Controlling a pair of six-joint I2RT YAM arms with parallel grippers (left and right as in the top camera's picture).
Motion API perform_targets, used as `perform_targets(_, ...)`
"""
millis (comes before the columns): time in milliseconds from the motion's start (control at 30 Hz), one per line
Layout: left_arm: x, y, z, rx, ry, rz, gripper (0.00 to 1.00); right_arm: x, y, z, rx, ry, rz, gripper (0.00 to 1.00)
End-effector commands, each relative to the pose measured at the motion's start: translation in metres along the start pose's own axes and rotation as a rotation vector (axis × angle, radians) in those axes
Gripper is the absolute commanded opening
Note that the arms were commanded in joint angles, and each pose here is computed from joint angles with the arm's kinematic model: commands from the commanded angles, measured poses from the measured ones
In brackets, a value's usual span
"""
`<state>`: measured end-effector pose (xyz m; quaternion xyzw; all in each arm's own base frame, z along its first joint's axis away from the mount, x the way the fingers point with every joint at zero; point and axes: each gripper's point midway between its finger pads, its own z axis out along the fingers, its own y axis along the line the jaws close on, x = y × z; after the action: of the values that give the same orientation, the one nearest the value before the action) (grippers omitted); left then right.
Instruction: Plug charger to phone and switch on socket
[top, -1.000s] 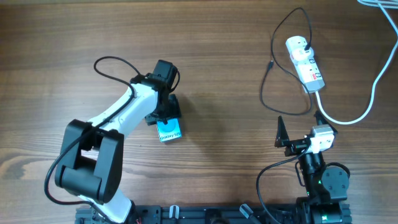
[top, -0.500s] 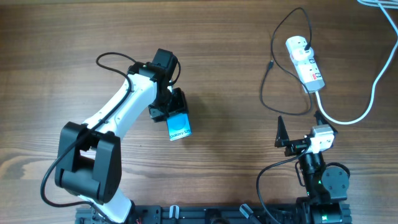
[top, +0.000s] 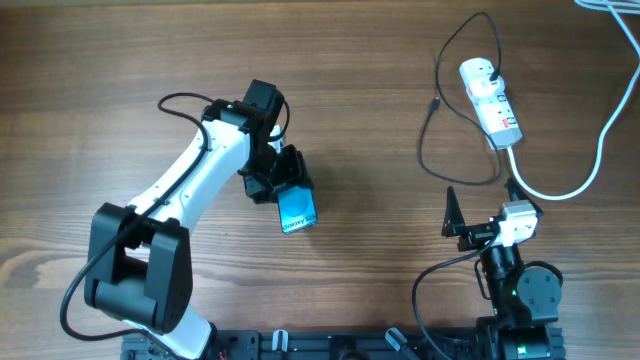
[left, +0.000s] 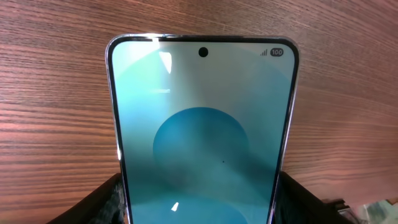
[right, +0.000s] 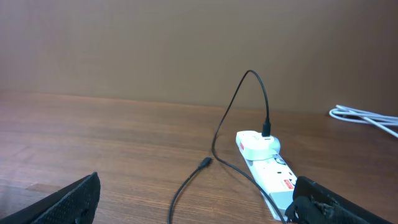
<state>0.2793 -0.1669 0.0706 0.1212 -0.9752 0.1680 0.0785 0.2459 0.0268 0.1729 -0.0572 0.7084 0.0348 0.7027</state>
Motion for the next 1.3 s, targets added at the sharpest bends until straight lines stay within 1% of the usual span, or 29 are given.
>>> perform_targets(0, 0.003, -0.018, -0.014, 0.081, -0.003, 0.006, 0.57, 0.0, -0.003, 0.0, 0.015, -0.002, -0.014, 1.0)
perform_targets(100, 0.003, -0.018, -0.014, 0.081, -0.003, 0.005, 0.57, 0.0, -0.003, 0.0, 0.015, -0.002, -0.014, 1.0)
perform_targets(167, 0.003, -0.018, -0.015, 0.083, -0.001, -0.042, 0.58, 0.0, -0.003, 0.0, 0.015, -0.002, -0.014, 1.0)
perform_targets(367, 0.011, -0.03, -0.016, 0.151, 0.054, -0.084, 0.57, 0.0, -0.003, 0.0, 0.015, -0.002, -0.014, 1.0)
perform_targets(467, 0.012, -0.031, -0.016, 0.158, 0.062, -0.123, 0.57, 0.0, -0.003, 0.0, 0.015, -0.002, -0.014, 1.0)
perform_targets(600, 0.009, -0.038, -0.017, 0.186, 0.062, -0.18, 0.57, 0.0, -0.003, 0.0, 0.015, -0.002, -0.014, 1.0)
perform_targets(833, 0.003, -0.05, -0.02, 0.247, 0.057, -0.212, 0.57, -0.001, -0.001, 0.0, 0.006, -0.004, -0.004, 1.0)
perform_targets(900, 0.001, -0.052, -0.02, 0.253, 0.053, -0.232, 0.58, -0.002, 0.005, 0.0, -0.034, -0.007, 0.092, 0.99)
perform_targets(933, 0.0, -0.053, -0.02, 0.257, 0.049, -0.239, 0.58, -0.003, 0.01, 0.0, -0.064, -0.007, 0.188, 1.0)
perform_targets(1100, -0.006, -0.057, -0.022, 0.278, 0.029, -0.245, 0.58, -0.006, 0.033, -0.003, -0.192, 0.061, 0.894, 1.0)
perform_targets(1167, -0.01, -0.059, -0.023, 0.29, 0.017, -0.252, 0.58, -0.006, 0.033, -0.003, -0.193, 0.079, 1.051, 1.0)
perform_targets(1267, -0.016, -0.061, -0.025, 0.308, -0.001, -0.253, 0.58, -0.006, 0.032, -0.003, -0.184, 0.088, 1.178, 1.0)
